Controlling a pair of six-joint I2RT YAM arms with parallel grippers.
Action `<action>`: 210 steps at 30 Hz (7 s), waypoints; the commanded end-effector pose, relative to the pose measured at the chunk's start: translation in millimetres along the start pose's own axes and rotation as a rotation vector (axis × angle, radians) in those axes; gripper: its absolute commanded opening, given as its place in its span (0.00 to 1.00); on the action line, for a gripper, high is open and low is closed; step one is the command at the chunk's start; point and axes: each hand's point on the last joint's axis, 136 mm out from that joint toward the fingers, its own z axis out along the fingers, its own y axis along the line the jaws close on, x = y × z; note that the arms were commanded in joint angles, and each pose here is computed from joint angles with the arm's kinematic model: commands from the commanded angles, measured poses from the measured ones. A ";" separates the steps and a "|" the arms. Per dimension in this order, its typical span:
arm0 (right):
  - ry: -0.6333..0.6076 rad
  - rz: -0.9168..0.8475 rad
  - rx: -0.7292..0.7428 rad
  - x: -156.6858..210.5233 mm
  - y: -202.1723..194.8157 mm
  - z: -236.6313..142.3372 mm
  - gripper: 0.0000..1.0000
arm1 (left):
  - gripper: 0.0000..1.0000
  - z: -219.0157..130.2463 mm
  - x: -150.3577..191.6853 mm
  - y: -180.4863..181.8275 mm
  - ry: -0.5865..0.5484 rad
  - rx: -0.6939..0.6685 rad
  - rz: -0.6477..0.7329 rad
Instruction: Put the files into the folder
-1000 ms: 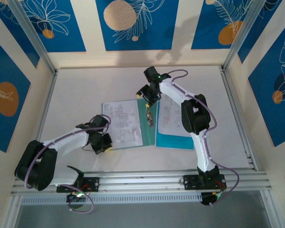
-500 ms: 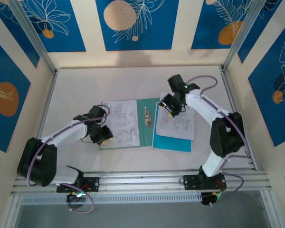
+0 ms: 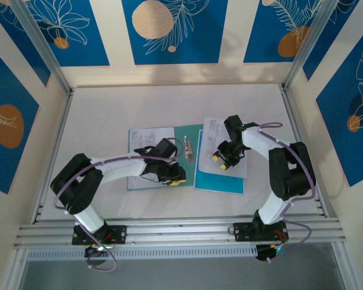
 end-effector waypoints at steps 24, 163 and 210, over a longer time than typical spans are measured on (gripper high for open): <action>0.073 0.010 0.147 10.6 -40.1 15.6 0.34 | 0.22 53.5 13.7 -32.3 0.040 0.059 -0.013; -0.055 -0.123 0.078 28.9 -9.4 -45.1 0.62 | 0.00 53.7 6.1 -45.8 0.018 0.107 -0.110; -0.079 -0.182 0.058 29.6 -21.2 -52.6 0.63 | 0.00 29.0 -19.6 -23.9 -0.186 0.177 -0.270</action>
